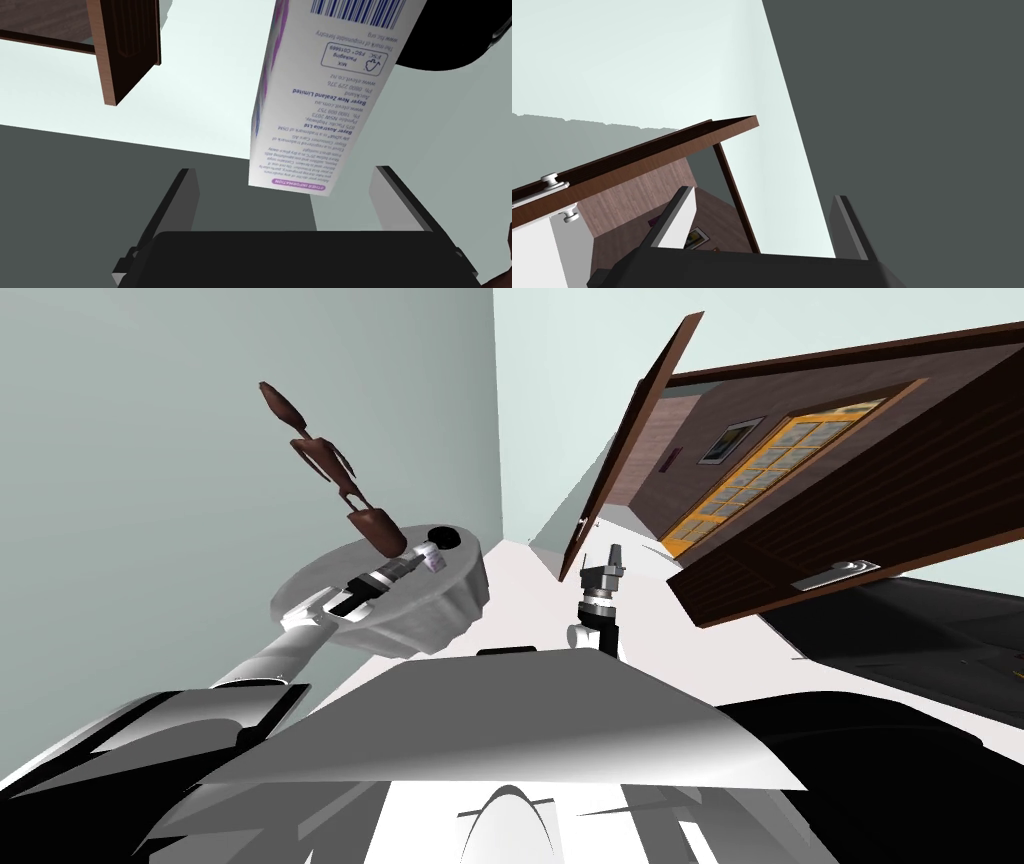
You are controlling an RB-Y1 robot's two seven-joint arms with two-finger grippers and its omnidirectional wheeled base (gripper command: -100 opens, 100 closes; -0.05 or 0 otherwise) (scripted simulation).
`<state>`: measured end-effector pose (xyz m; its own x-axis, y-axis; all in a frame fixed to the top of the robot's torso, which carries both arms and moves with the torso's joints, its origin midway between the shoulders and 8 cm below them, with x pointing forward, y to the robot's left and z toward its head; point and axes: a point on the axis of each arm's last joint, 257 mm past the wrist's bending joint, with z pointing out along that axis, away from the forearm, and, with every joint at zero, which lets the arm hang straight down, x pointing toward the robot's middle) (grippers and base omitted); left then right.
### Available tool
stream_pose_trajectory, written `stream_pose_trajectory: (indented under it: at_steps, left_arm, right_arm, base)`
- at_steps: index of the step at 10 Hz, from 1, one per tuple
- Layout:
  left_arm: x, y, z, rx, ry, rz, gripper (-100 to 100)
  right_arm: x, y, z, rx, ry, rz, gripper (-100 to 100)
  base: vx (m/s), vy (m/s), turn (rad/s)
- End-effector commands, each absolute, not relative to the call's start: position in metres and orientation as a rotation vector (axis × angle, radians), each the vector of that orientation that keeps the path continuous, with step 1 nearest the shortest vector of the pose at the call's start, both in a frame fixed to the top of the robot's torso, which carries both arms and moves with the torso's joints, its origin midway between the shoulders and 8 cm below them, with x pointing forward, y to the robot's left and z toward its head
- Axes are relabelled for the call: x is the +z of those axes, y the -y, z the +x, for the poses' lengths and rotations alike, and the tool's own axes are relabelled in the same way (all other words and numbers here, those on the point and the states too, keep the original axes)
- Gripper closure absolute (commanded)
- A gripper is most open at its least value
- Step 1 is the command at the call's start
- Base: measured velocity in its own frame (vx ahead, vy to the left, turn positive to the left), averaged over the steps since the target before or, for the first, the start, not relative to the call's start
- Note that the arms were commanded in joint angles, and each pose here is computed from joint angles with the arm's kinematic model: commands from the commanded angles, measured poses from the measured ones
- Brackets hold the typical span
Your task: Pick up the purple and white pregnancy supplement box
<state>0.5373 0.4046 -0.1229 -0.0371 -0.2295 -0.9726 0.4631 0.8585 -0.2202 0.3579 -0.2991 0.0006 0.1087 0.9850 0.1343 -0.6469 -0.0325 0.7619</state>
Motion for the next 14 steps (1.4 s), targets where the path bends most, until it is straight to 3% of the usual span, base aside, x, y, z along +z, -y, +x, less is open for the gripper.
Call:
stream_pose_trajectory:
  at_steps: [1, 3, 4, 5, 14]
  left_arm:
    - [-0.14, -0.406, 0.536, -0.538, -1.546, 0.223, -100]
    - [-0.144, -0.406, 0.536, -0.538, -1.553, 0.222, -100]
    - [-0.146, -0.406, 0.535, -0.537, -1.555, 0.224, 0]
    - [-0.157, -0.394, 0.532, -0.552, -1.581, 0.219, -100]
    - [-0.167, -0.337, 0.518, -0.598, -1.605, 0.264, -100]
  right_arm:
    - [0.001, 0.299, 0.358, 1.415, -0.538, 0.808, 0]
    - [0.001, 0.299, 0.358, 1.415, -0.538, 0.808, 0]
    - [0.001, 0.299, 0.358, 1.415, -0.538, 0.808, 0]
    - [0.001, 0.299, 0.358, 1.415, -0.538, 0.808, 0]
    - [0.001, 0.299, 0.358, 1.415, -0.538, 0.808, 0]
  base:
    - [0.021, 0.028, -0.109]
    - [0.029, 0.016, -0.042]
    - [0.0, 0.0, 0.0]
    - [0.033, 0.035, 0.067]
    - [0.04, 0.035, 0.032]
